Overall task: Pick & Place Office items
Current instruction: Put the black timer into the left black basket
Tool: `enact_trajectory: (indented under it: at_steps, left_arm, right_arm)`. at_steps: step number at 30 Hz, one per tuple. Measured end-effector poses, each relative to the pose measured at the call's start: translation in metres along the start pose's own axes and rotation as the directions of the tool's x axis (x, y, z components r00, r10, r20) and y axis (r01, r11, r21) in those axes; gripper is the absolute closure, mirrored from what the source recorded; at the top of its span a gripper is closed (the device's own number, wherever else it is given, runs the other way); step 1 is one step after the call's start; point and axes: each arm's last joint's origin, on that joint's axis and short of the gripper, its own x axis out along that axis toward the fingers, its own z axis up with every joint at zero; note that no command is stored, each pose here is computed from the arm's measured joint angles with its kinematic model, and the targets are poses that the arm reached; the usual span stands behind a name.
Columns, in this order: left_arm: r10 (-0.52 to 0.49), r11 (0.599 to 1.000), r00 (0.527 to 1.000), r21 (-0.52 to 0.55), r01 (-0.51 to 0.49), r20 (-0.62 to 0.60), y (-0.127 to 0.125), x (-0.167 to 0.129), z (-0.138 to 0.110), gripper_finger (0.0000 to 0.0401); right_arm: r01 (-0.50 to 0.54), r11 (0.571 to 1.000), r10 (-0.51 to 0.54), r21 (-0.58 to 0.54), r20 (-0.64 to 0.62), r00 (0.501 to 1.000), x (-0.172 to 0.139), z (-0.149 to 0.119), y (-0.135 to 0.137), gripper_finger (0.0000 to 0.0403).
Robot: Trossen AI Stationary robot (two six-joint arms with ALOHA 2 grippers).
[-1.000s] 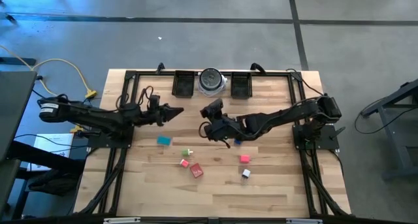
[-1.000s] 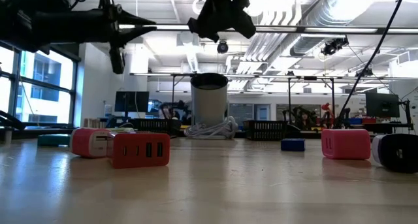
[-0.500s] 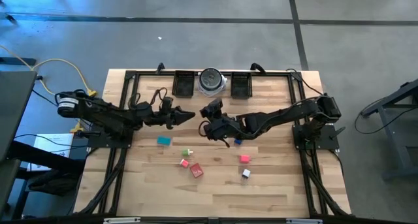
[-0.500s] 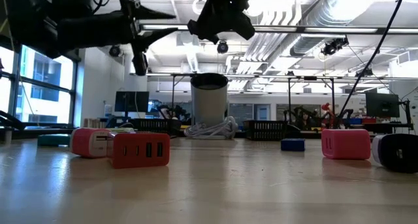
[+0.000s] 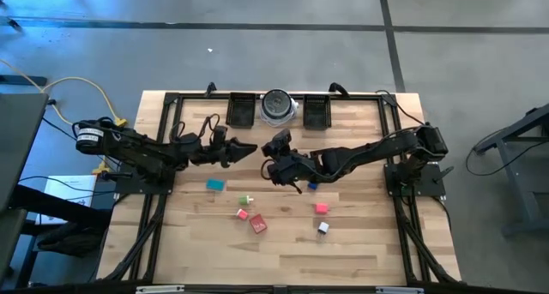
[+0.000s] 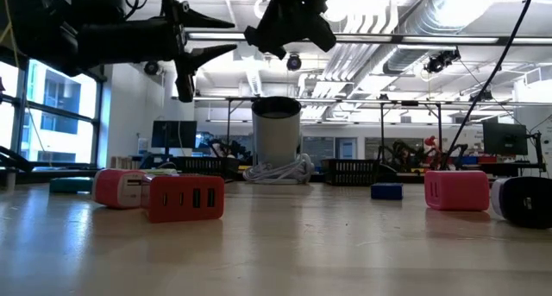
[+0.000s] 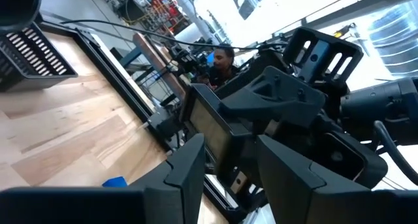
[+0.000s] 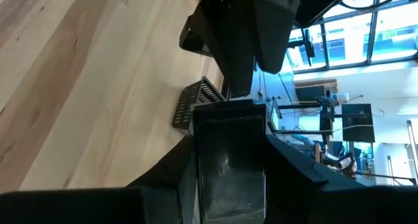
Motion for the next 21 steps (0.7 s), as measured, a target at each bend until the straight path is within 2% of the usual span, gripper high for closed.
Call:
enact_trajectory:
  at_steps: [21]
  left_arm:
    - [-0.001,1.000,1.000,0.026,0.001,-0.002,-0.0036,0.0077,0.0007,0.0267]
  right_arm:
    - [-0.002,1.000,0.003,-0.003,0.012,1.000,0.0036,-0.0018,-0.0036,0.0271]
